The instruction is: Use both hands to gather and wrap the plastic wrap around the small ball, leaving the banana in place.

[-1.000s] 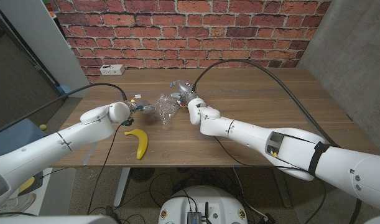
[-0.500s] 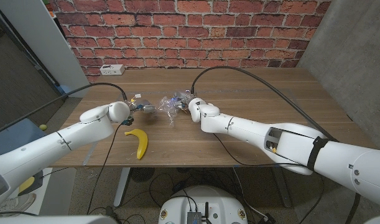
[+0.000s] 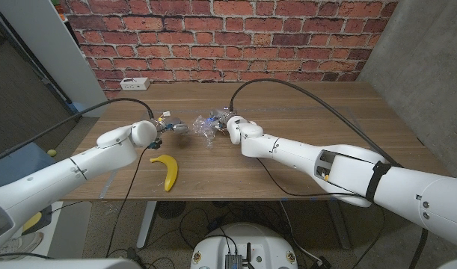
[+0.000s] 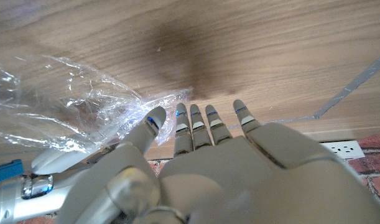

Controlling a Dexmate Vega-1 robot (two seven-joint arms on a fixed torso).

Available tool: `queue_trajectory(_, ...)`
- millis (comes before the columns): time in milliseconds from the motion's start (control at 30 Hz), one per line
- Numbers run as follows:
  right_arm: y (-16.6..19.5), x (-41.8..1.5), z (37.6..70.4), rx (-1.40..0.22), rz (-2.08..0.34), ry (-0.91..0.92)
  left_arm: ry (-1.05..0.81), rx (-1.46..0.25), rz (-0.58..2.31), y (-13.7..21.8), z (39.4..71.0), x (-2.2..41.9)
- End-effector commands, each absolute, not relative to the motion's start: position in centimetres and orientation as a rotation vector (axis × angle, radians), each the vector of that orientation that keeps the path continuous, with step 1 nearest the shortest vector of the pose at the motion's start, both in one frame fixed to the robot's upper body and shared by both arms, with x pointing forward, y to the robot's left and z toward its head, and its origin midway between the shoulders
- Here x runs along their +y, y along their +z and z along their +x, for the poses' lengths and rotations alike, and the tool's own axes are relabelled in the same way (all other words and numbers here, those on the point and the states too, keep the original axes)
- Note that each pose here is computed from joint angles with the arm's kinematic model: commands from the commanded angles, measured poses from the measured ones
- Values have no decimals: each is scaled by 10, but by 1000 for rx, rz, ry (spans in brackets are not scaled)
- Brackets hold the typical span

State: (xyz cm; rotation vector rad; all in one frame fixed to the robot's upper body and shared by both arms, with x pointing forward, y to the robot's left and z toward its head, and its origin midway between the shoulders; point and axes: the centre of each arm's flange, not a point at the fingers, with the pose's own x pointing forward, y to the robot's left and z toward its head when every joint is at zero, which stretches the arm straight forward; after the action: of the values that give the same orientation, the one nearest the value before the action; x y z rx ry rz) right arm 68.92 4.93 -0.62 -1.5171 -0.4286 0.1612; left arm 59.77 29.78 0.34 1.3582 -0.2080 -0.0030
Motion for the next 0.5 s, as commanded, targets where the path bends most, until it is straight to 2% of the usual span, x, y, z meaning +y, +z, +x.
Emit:
queue_trajectory(33,-2,44,694,-426,-1506,147,415,-669,1211,-3,570,299)
queue_trajectory(233,0,41,694,-448,-1478,148,587,-897,1026,-12,561,302)
queue_trajectory(500,12,29,687,-571,-1318,149,565,-882,1042,-13,564,302)
